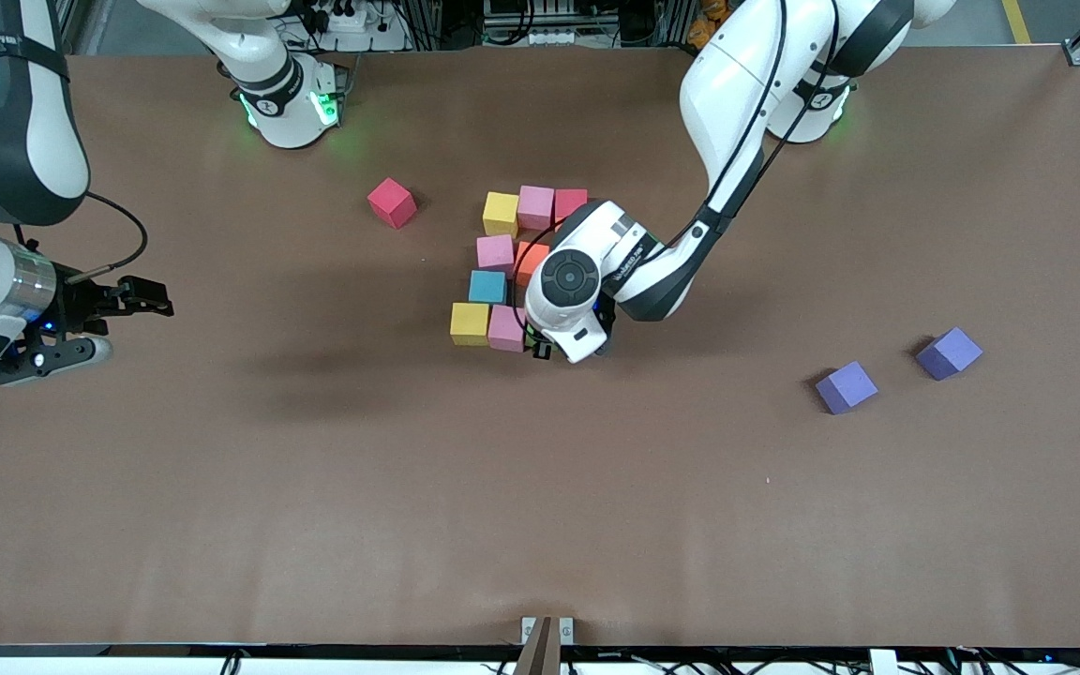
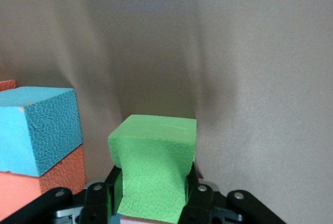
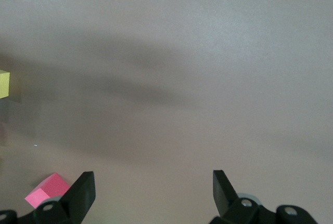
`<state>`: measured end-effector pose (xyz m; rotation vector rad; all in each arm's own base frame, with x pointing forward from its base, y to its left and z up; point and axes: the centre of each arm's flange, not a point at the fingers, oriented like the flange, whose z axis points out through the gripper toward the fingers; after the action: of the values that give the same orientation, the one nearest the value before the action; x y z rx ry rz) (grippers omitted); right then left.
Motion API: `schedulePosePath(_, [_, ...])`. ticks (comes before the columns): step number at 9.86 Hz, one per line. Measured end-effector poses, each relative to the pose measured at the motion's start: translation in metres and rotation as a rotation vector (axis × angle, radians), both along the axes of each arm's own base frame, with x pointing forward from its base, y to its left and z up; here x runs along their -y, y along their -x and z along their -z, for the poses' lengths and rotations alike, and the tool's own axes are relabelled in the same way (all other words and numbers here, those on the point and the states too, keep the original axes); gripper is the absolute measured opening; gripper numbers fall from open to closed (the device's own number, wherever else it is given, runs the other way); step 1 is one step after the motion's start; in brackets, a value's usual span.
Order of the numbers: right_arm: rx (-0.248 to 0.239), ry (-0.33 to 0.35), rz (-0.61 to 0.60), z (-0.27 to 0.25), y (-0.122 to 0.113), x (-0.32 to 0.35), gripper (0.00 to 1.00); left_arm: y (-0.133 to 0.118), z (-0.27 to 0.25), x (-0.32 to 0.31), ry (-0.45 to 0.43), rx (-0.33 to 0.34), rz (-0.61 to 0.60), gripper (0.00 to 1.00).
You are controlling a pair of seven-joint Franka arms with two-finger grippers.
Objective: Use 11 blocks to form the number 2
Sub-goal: 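Lower the green cube at the group with the left gripper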
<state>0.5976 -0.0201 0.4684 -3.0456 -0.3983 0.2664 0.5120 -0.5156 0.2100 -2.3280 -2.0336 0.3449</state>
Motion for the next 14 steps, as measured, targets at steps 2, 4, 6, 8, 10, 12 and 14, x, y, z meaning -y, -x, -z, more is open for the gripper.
schedulePosePath(2, [0.0,0.0,0.001,0.0,0.0,0.0,1.0,-0.006,0.0,-0.005,-0.007,0.007,-0.005,0.49])
schedulePosePath(4, [0.0,0.0,0.001,0.0,0.0,0.001,1.0,-0.008,0.0,-0.008,-0.01,0.009,-0.007,0.49])
schedulePosePath(6, [0.0,0.0,0.001,0.0,0.0,0.001,1.0,-0.008,0.0,-0.007,-0.011,0.009,-0.007,0.49])
schedulePosePath(8, [0.0,0.0,0.001,0.0,0.0,0.001,1.0,-0.008,0.001,-0.007,-0.011,0.01,-0.003,0.51])
schedulePosePath(10, [0.0,-0.001,-0.001,0.0,0.0,0.001,1.0,-0.006,0.011,-0.008,-0.021,0.002,0.008,0.76])
schedulePosePath(12, [0.0,-0.001,-0.002,0.0,0.0,0.001,1.0,-0.006,0.022,-0.01,-0.031,-0.007,0.01,0.79])
schedulePosePath(14, [0.0,-0.001,-0.002,0.0,0.0,0.001,1.0,-0.004,0.021,-0.008,-0.03,-0.006,0.015,0.79])
